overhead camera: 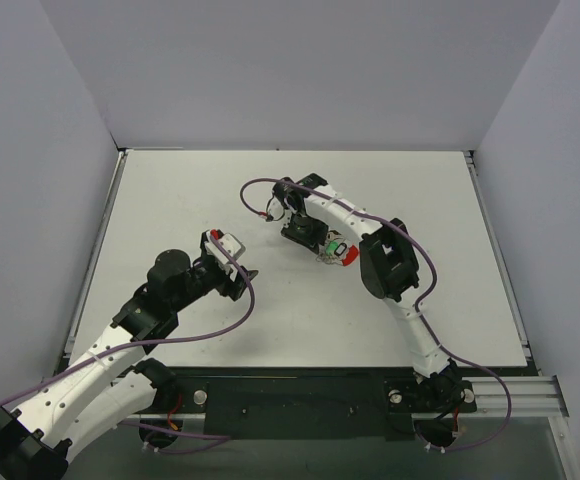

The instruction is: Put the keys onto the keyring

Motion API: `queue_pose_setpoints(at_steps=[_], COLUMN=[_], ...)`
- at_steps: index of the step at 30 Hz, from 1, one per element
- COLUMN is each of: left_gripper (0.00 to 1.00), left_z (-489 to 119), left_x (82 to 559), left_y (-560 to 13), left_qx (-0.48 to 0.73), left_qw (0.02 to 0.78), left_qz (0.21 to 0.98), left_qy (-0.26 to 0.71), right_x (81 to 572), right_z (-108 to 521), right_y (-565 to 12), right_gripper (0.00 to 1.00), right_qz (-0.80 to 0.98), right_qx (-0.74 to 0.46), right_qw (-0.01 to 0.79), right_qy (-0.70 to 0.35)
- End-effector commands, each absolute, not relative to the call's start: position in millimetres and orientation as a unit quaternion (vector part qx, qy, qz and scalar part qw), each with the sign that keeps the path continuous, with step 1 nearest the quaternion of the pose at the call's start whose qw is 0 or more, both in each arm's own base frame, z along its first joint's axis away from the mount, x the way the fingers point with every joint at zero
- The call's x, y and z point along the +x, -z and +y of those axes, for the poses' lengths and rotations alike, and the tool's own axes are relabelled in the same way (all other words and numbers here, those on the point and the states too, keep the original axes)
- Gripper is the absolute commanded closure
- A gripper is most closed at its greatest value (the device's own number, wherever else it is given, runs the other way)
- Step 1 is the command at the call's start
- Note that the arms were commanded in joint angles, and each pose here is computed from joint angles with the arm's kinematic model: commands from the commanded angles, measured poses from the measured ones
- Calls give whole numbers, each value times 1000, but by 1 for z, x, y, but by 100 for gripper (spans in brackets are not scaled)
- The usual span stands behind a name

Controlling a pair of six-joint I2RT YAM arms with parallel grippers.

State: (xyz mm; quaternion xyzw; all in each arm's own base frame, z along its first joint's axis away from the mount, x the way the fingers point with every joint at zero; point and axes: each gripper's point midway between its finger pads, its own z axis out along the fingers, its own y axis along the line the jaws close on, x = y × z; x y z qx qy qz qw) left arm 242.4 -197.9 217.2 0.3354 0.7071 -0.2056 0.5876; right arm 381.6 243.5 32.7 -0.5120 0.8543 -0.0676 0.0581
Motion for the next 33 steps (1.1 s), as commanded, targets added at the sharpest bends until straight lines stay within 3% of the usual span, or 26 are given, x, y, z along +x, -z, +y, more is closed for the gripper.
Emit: queue_pose_setpoints(at_steps=[1,24,33], left_gripper=[21,21,21], left_z=[-199,-199,-199], left_x=[243,243,243], left_y=[-230,-231,-231], left_qx=[340,340,341], left_qw=[605,606,606], left_qz=[689,688,688], left_qy=[208,209,208], right_x=[379,372,376], right_z=[236,233,236], right_y=[-33,-13,-28], right_gripper=[73,78,92], right_qz=[849,848,849], right_qx=[-518,-522,-521], right_qw=[40,10,26], right_qy=[93,92,86])
